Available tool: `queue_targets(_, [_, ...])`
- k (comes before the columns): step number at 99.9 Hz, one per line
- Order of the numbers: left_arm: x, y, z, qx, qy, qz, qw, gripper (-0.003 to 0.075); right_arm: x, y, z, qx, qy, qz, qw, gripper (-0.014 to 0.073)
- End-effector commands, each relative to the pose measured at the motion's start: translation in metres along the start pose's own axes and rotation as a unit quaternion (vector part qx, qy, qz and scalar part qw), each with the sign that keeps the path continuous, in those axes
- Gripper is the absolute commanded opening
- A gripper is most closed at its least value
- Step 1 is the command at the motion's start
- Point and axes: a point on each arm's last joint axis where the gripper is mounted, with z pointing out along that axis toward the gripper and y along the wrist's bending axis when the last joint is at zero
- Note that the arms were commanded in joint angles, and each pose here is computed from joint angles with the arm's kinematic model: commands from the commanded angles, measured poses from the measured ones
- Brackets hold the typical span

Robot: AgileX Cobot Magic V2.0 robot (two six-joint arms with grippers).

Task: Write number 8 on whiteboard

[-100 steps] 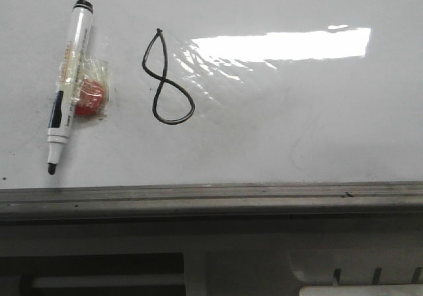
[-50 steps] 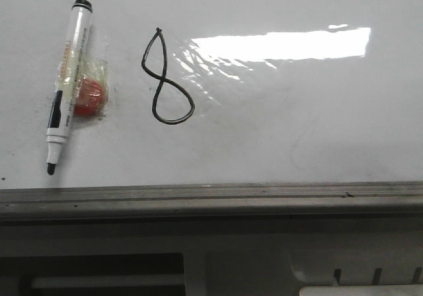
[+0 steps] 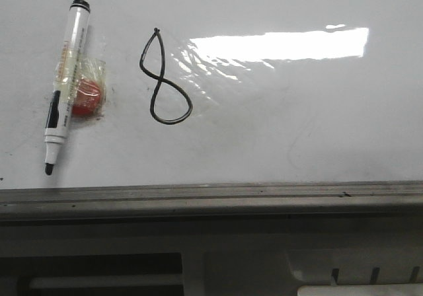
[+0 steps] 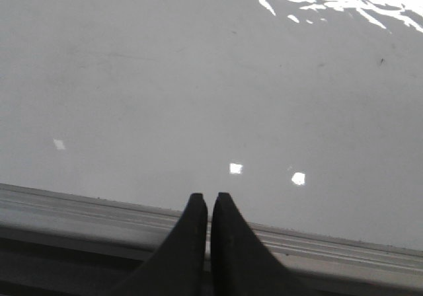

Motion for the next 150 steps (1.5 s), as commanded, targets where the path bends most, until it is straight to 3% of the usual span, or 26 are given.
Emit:
queue_targets(1, [0.006, 0.001, 0.001, 0.002, -0.019, -0.004, 1.000, -0.0020, -0.015, -0.002, 0.000, 0.018, -0.084, -0.009, 0.996, -0.0063])
queue_targets(18, [0.006, 0.001, 0.001, 0.002, -0.019, -0.004, 1.000, -0.0020, -0.005, -0.012, -0.002, 0.096, -0.155, -0.020, 0.983, -0.0063])
queue_targets(38, [0.006, 0.001, 0.001, 0.002, -0.019, -0.004, 1.000, -0.0020, -0.005, -0.026, -0.006, 0.212, -0.147, -0.032, 0.966, -0.0063])
queue_targets(56, [0.006, 0.001, 0.001, 0.002, -0.019, -0.004, 1.000, -0.0020, 0.000, -0.039, -0.013, 0.320, -0.117, -0.035, 0.940, -0.0063])
queue_targets(74, [0.006, 0.001, 0.001, 0.002, -0.019, -0.004, 1.000, -0.0020, 0.016, -0.049, -0.018, 0.397, -0.034, -0.005, 0.917, -0.0063])
queue_targets(111, [0.005, 0.001, 0.001, 0.002, -0.020, -0.004, 1.000, -0.0020, 0.043, -0.042, -0.029, 0.415, 0.081, 0.031, 0.906, -0.0063])
queue_targets(124, [0.005, 0.001, 0.001, 0.002, -0.019, -0.004, 1.000, -0.0020, 0.042, -0.042, -0.030, 0.415, 0.090, 0.004, 0.905, -0.0063])
queue_targets(150, [0.005, 0.001, 0.001, 0.002, -0.019, -0.004, 1.000, -0.0020, 0.042, -0.042, -0.030, 0.415, 0.090, 0.004, 0.905, -0.0063])
